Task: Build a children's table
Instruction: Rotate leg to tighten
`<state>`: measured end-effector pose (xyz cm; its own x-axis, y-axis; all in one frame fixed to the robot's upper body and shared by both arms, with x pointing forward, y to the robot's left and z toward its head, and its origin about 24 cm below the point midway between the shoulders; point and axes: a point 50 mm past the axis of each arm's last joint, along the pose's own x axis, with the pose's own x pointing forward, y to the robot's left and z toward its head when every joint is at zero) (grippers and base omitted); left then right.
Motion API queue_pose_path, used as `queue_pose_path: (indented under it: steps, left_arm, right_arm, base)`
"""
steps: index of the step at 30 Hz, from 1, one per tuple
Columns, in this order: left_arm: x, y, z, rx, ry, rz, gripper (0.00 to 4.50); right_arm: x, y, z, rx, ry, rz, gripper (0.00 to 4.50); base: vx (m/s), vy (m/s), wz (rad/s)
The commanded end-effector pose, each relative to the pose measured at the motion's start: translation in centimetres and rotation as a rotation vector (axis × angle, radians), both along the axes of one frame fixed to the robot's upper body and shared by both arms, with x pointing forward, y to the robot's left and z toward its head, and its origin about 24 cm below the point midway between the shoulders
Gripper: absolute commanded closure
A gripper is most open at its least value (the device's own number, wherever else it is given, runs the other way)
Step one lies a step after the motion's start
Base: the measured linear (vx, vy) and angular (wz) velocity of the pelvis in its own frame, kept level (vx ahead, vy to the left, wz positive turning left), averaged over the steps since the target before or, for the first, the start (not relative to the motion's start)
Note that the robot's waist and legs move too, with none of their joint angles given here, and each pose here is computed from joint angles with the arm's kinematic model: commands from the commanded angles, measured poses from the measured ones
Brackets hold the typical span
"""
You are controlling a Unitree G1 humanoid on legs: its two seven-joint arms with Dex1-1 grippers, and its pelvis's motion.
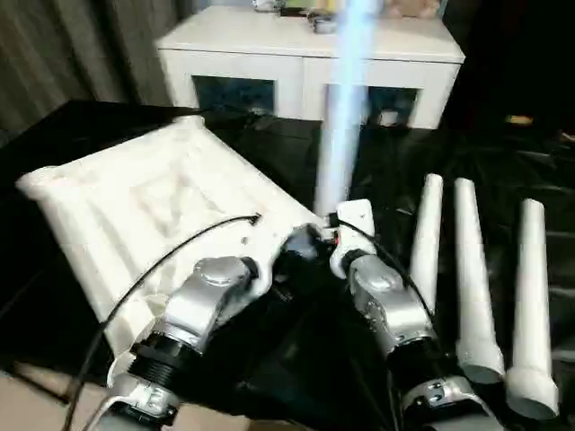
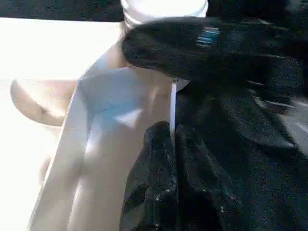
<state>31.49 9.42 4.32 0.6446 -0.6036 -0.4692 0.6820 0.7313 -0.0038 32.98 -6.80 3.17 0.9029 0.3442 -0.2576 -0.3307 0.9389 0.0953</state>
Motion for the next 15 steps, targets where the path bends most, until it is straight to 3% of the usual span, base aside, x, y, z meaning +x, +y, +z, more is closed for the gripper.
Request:
queue_pose_path:
  steps: [1,6,8,12,15]
  left_arm:
    - [0.2,0.6,0.4,-0.025,-0.032,0.021,4.5]
    - [-0.7,1.3,0.5,-0.027,-0.019,-0.065,4.5]
    - [-1.4,1.9,0.4,-0.031,-0.011,-0.139,4.5]
    - [-2.1,2.2,0.5,-0.044,-0.001,-0.202,4.5]
    - [-3.3,2.4,1.0,-0.086,0.01,-0.333,4.5]
  right_arm:
    - [-0.1,0.6,0.5,0.036,-0.019,0.059,0.65]
    - [0.4,-0.8,1.6,-0.03,-0.067,0.216,0.63]
    - [0.1,-2.3,1.9,-0.109,-0.086,0.344,0.63]
    - [0.0,-3.3,2.1,-0.146,-0.091,0.41,0.63]
    - [-0.6,-4.1,2.4,-0.174,-0.088,0.538,0.63]
  base:
    - [0.0,0.0,0.0]
    - [0.0,0.0,0.0]
    - [0.0,0.0,0.0]
    - [0.0,0.0,0.0]
    - [0.0,0.0,0.0]
